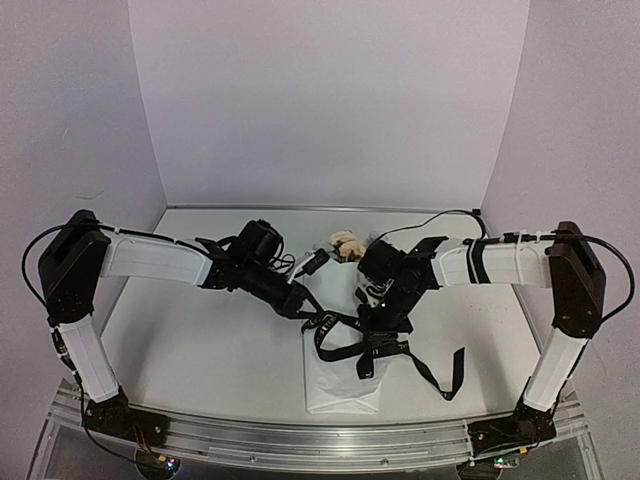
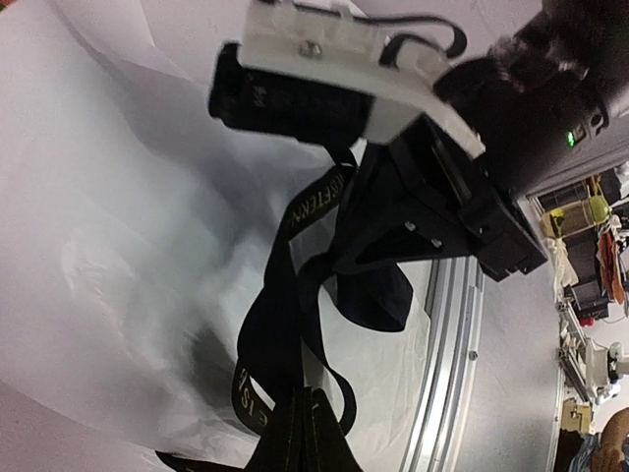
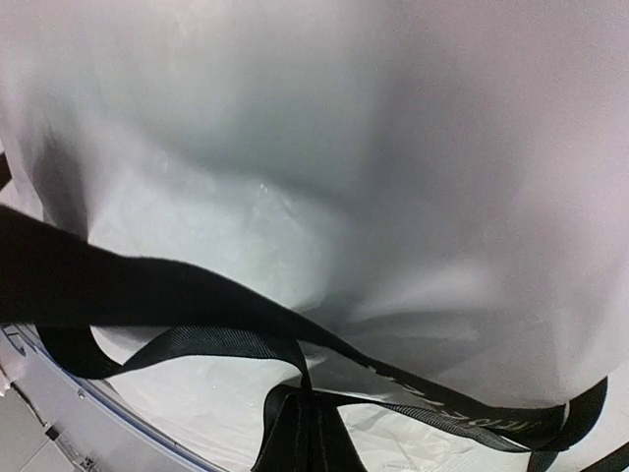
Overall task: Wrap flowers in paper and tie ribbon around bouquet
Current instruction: Cross the ribbon over the folded bouquet.
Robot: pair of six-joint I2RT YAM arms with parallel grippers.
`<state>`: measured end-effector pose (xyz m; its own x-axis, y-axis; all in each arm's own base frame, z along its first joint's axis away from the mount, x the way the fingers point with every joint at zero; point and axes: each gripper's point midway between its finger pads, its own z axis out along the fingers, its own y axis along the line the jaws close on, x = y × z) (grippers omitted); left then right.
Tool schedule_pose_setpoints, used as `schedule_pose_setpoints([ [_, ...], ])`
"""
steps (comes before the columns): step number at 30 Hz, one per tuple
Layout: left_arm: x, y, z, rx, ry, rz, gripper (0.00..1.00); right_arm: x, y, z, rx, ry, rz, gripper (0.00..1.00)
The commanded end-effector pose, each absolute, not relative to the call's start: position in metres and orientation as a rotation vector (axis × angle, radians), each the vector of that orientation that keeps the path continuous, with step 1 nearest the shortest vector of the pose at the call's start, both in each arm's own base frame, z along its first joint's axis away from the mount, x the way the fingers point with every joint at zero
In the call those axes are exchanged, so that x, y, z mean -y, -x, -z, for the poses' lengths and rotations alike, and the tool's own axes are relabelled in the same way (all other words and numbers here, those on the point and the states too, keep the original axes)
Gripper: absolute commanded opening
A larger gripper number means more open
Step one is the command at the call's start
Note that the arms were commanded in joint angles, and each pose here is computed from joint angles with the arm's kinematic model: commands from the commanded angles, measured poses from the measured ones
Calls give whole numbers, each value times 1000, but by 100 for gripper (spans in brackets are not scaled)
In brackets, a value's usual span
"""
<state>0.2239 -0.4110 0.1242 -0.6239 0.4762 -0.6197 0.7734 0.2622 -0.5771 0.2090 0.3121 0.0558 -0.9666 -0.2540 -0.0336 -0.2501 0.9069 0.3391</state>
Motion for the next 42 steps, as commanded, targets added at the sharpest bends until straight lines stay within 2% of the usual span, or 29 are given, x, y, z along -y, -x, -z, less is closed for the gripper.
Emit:
schedule_pose_setpoints([
  [1,409,-200,-134,-2185,-1223,1321,3,-311,-221,-60,3124,-427,439,0],
  [11,413,-185,-106,-2273,-1288,1326,4,-319,-220,-63,3147,-465,434,0],
  [13,414,-189,-100,-2292,-1278,1304,3,-320,-217,-68,3146,-504,451,6],
  [17,416,-194,-94,-2313,-1261,1282,2,-317,-211,-81,3144,-592,482,28],
  [22,417,-194,-94,-2313,-1261,1284,2,-316,-203,-98,3115,-729,536,40],
  [32,417,-196,-101,-2298,-1268,1292,2,-345,-159,-116,2950,-1103,668,45],
  [42,402,-189,-109,-2279,-1317,1441,4,-358,-173,-93,3063,-1055,709,45],
])
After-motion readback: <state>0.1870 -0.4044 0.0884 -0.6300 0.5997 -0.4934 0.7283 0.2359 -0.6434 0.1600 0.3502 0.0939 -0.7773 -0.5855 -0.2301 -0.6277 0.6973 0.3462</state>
